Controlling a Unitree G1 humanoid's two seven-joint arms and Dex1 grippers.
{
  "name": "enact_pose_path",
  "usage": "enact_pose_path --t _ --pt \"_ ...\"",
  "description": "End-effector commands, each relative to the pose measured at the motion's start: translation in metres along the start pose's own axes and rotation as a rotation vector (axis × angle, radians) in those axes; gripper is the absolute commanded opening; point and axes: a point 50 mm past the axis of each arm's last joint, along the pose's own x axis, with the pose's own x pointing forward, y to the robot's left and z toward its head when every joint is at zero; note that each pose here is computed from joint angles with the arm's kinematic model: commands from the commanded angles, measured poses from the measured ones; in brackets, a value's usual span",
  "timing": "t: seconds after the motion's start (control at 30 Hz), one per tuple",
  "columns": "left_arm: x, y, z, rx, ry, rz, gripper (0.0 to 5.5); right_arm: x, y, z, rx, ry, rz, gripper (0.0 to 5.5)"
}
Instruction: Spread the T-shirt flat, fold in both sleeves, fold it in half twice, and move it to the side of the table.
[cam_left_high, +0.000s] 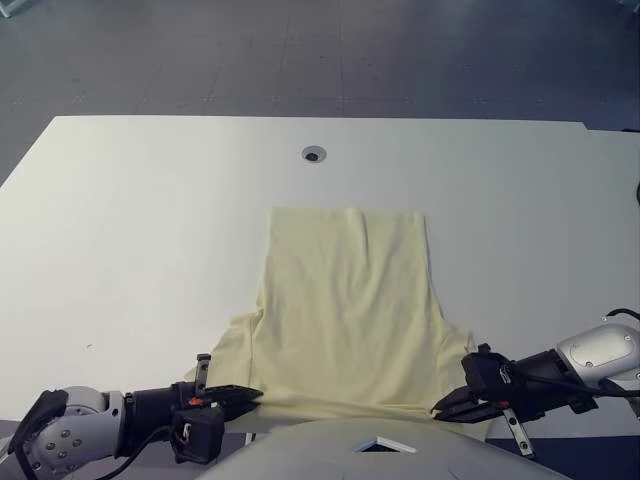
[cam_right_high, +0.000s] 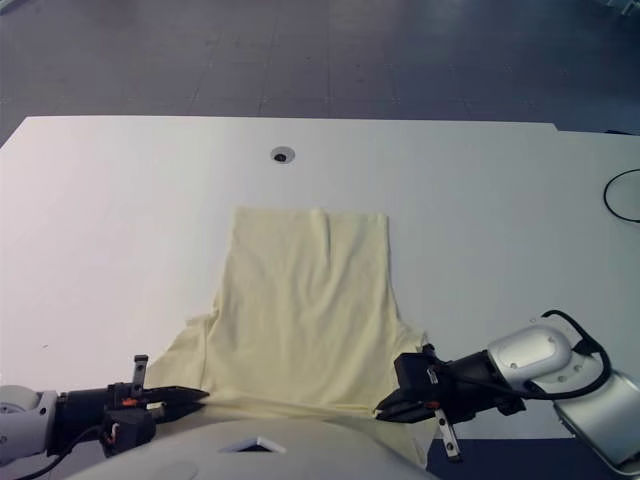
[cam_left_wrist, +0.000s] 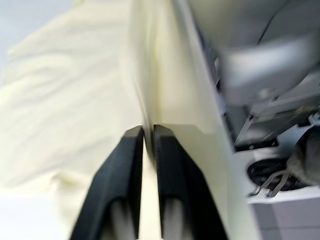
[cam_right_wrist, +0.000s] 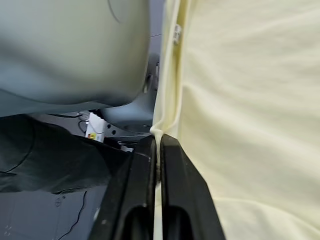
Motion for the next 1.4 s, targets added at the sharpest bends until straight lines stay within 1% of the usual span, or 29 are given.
enact_pose_path --t 0.03,0.17,0.3,0.37,0.43,0.47,0.5,0.57,0.6,0.63,0.7,0.73,0.8,0.87,0.93,1.17,1.27,1.33,1.4 --pt "-0.004 0.006 -0.001 0.019 0.019 0.015 1.07 -0.004 -0.002 0.006 -0.038 -0.018 -0.060 0.86" --pt "-0.010 0.013 0.004 0.034 0.002 0.009 1.66 -0.017 0.000 0.017 -0.059 -0.042 -0.052 1.43" --pt "-0.020 0.057 0.009 -0.012 -0.061 0.219 2.38 -0.038 -0.019 0.037 -0.090 -0.129 -0.156 2.12" --pt "-0.022 0.085 0.004 0.010 -0.046 0.311 2.65 -0.046 -0.040 0.043 -0.096 -0.165 -0.289 2.38" --pt "-0.018 0.112 -0.004 0.029 -0.010 0.403 2.99 -0.048 -0.065 0.043 -0.085 -0.185 -0.446 2.72" --pt "-0.014 0.122 -0.010 0.037 0.016 0.435 3.20 -0.047 -0.075 0.043 -0.078 -0.196 -0.496 2.54" --pt "-0.007 0.129 -0.016 0.042 0.031 0.433 3.35 -0.044 -0.087 0.042 -0.071 -0.199 -0.555 2.49" --pt "0.007 0.136 -0.030 0.045 0.075 0.425 3.70 -0.037 -0.104 0.039 -0.064 -0.198 -0.631 2.12" --pt "0.015 0.138 -0.036 0.045 0.092 0.417 3.49 -0.034 -0.113 0.037 -0.060 -0.191 -0.668 1.96" --pt "0.023 0.142 -0.042 0.044 0.102 0.426 3.43 -0.030 -0.122 0.035 -0.056 -0.186 -0.708 1.80" --pt "0.037 0.147 -0.049 0.052 0.113 0.428 3.12 -0.025 -0.136 0.030 -0.061 -0.161 -0.780 1.51" --pt "0.044 0.152 -0.053 0.046 0.117 0.443 2.87 -0.024 -0.144 0.028 -0.073 -0.140 -0.825 1.65" --pt "0.058 0.160 -0.057 0.057 0.121 0.461 2.63 -0.020 -0.156 0.023 -0.086 -0.117 -0.886 1.79" --pt "0.068 0.169 -0.057 0.066 0.115 0.480 2.86 -0.018 -0.164 0.020 -0.104 -0.095 -0.911 2.16" --pt "0.075 0.173 -0.061 0.075 0.132 0.475 3.14 -0.013 -0.171 0.017 -0.133 -0.057 -0.916 2.41" --pt "0.084 0.172 -0.092 0.110 0.277 0.393 4.27 0.005 -0.192 0.003 -0.198 0.042 -0.957 3.51" --pt "0.090 0.176 -0.104 0.126 0.330 0.400 4.72 0.008 -0.203 0.004 -0.225 0.053 -1.012 3.94" --pt "0.094 0.185 -0.108 0.130 0.354 0.434 4.95 0.010 -0.212 0.008 -0.254 0.056 -1.046 4.18" --pt "0.098 0.194 -0.111 0.139 0.372 0.456 5.29 0.012 -0.222 0.012 -0.269 0.053 -1.074 4.52"
